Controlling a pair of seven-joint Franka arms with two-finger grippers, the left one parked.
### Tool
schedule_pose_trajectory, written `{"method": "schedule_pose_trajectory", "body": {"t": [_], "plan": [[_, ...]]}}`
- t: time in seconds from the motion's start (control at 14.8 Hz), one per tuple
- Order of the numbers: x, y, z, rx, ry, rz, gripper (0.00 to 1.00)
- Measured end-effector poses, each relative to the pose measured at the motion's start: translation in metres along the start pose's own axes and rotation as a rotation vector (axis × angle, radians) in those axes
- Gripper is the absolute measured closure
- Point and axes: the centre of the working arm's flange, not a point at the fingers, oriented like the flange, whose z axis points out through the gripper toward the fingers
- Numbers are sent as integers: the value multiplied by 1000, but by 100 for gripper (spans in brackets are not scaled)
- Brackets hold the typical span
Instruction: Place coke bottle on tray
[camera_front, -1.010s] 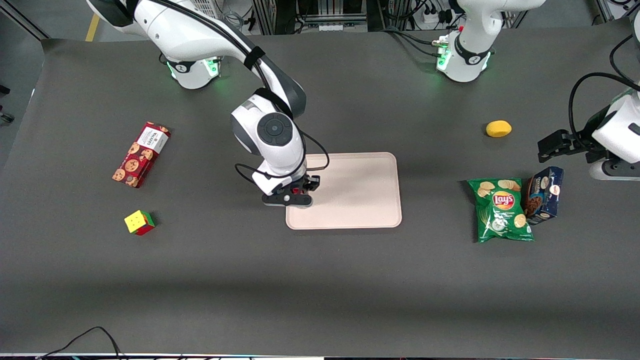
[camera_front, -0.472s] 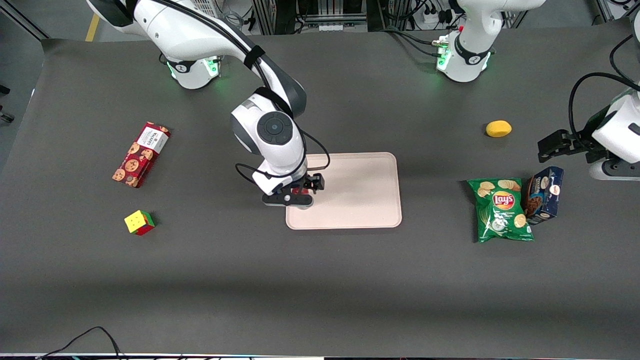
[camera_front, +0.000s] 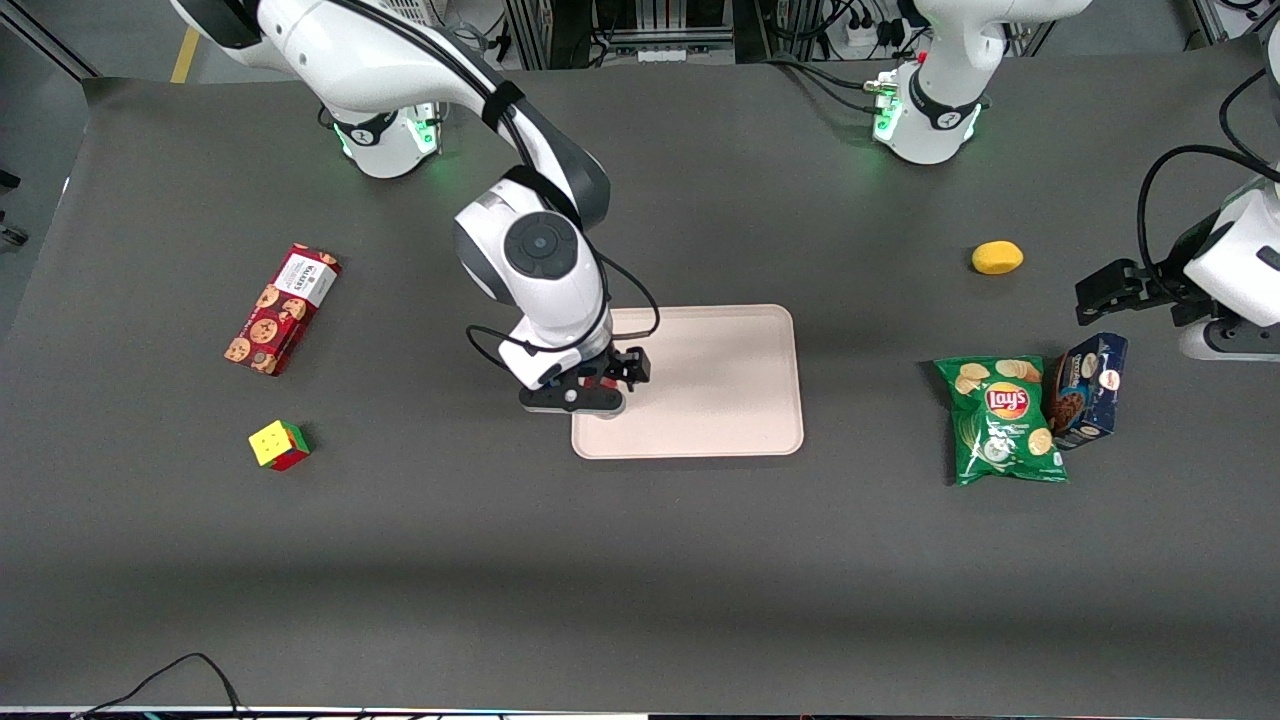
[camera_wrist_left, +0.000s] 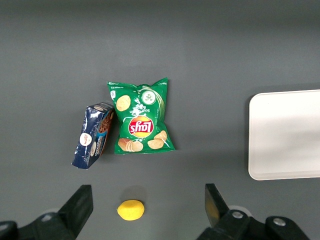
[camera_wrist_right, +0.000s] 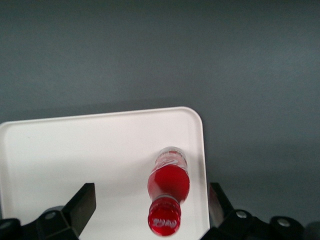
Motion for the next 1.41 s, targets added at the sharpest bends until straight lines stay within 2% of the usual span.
{"method": "schedule_pose_trajectory", "body": {"t": [0.2,0.4,0.47,0.61,0.74,0.88,0.94,1.15,1.28,1.41], "plan": [[15,27,-83,-11,40,-65,0],[29,89,-170,-58,47,-64,0],[32,114,-195,-75,45,-44,0],[35,165,-227,-122,5,-60,0],[43,214,-242,-143,-18,-44,0],[53,265,-231,-126,-63,33,0],[59,291,-219,-112,-74,66,0],[57,336,-201,-99,-59,110,0],[50,346,-217,-95,-37,130,0],[48,369,-240,-48,-24,187,0]]}}
